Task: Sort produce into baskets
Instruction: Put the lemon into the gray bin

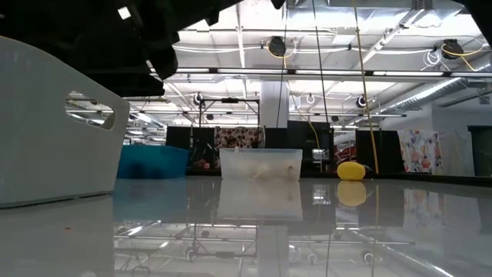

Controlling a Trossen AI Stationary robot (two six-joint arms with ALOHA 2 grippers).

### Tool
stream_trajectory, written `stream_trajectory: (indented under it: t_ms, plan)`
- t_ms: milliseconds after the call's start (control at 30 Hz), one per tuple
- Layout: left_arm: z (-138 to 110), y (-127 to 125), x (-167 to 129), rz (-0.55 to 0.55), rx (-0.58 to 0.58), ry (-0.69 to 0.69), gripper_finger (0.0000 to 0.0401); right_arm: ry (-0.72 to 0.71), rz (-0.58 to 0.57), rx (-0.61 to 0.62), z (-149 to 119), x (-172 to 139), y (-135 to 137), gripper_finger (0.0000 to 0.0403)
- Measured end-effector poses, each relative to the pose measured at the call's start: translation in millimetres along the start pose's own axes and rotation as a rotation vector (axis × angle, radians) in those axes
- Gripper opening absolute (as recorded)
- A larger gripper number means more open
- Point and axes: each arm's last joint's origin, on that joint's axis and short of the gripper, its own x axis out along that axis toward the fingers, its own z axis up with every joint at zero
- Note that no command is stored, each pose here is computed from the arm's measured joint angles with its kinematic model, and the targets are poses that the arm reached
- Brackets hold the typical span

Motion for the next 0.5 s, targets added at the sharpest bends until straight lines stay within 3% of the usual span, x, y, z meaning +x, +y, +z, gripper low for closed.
stream_trajectory:
  t_ms: [200, 500]
  plan:
    - [0.0, -0.1, 0.0, -0.004, 0.000, 0.000, 0.0281, 0.100, 0.001, 0.002, 0.6, -13.1, 3.6, 0.0260]
    - [-0.3, -0.1, 0.0, -0.005, -0.001, 0.003, 0.0281, 0.291, -0.046, 0.197, 27.0, -79.4, 2.3, 0.0246]
